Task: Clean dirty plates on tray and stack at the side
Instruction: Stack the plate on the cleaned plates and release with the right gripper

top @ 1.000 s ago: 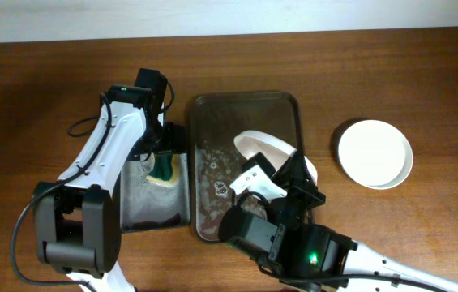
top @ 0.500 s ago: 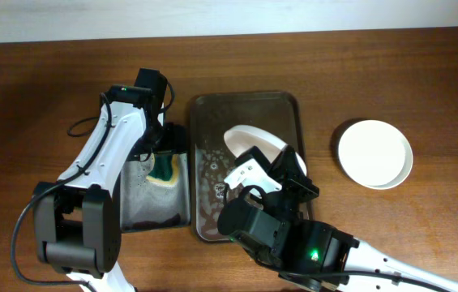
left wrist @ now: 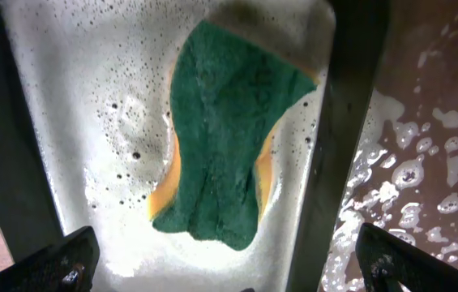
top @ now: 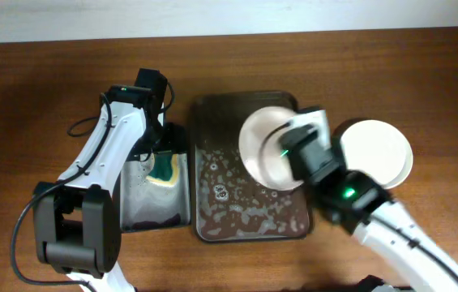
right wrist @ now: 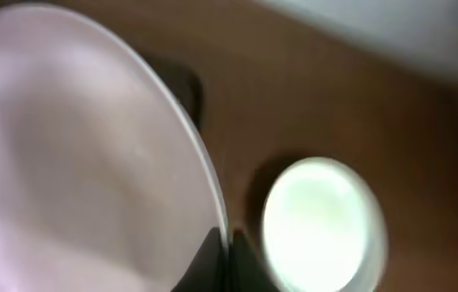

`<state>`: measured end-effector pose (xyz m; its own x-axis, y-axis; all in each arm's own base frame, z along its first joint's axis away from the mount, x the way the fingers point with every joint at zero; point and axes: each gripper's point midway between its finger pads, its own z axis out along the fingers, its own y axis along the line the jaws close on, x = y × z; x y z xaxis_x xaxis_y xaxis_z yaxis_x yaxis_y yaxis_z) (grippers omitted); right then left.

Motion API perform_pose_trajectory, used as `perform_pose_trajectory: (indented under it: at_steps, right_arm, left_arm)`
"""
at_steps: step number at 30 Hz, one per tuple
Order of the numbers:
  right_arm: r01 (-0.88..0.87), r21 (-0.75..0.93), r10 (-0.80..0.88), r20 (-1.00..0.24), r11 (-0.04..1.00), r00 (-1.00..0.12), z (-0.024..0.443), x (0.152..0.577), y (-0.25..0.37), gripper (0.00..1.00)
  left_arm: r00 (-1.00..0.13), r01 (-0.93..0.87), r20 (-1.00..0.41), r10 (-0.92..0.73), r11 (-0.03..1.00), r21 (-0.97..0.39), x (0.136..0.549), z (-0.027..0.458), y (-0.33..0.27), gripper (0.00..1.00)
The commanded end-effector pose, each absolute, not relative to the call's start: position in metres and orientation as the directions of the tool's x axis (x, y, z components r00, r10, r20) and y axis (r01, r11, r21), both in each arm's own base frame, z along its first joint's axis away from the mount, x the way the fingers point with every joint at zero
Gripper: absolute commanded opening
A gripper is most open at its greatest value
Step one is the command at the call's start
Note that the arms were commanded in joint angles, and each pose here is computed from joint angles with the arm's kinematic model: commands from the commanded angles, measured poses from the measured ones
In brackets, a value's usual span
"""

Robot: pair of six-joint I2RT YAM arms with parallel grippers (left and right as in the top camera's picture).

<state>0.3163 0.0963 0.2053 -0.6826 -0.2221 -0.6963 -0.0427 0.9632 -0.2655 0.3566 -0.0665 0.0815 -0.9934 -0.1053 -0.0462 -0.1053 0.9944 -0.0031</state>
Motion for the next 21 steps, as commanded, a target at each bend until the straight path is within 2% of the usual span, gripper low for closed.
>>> perform_pose_trajectory:
  at_steps: [1,4,6,8,12,15,16,17,21]
  right_arm:
    - [0.038,0.196,0.155,-0.626,0.98,-0.764,0.201,0.33,0.072,0.04]
    - [0.302,0.383,0.472,-0.503,0.873,-0.725,0.186,0.336,-0.027,0.04]
    - [0.462,0.412,0.615,-0.433,0.786,-0.66,0.164,0.333,-0.086,0.04]
    - [0.631,0.395,0.744,-0.329,0.668,-0.581,0.114,0.325,-0.151,0.04]
    - [0.7,0.358,0.785,-0.227,0.618,-0.577,0.052,0.321,-0.181,0.04]
    - [0.58,0.383,0.687,-0.269,0.719,-0.675,0.061,0.334,-0.16,0.04]
    - [0.585,0.372,0.686,-0.266,0.721,-0.677,0.061,0.334,-0.157,0.36]
    - [0.579,0.373,0.68,-0.257,0.725,-0.687,0.064,0.334,-0.152,0.63]
    - [0.522,0.388,0.648,-0.388,0.76,-0.655,0.149,0.329,-0.144,0.64]
  left_arm:
    - [-0.994,-0.103,-0.039,-0.103,0.995,-0.005,0.354,0.08,-0.066,0.99]
    - [-0.994,-0.103,-0.038,-0.103,0.995,-0.005,0.354,0.08,-0.066,0.99]
    - [-0.994,-0.103,-0.038,-0.103,0.995,-0.005,0.354,0.08,-0.066,0.99]
    - [-0.994,-0.103,-0.038,-0.103,0.995,-0.005,0.354,0.08,-0.066,0.99]
    - [-0.994,-0.103,-0.038,-0.103,0.995,-0.005,0.354,0.08,-0.066,1.0]
    - [-0.994,-0.103,-0.038,-0.103,0.995,-0.005,0.354,0.08,-0.066,0.99]
    - [-0.994,-0.103,-0.038,-0.103,0.995,-0.005,0.354,0.08,-0.066,0.99]
    - [-0.994,-0.103,-0.038,-0.103,0.995,-0.005,0.354,0.08,-0.066,0.99]
    - [-0.994,-0.103,-0.038,-0.103,0.995,-0.005,0.354,0.08,-0.066,0.99]
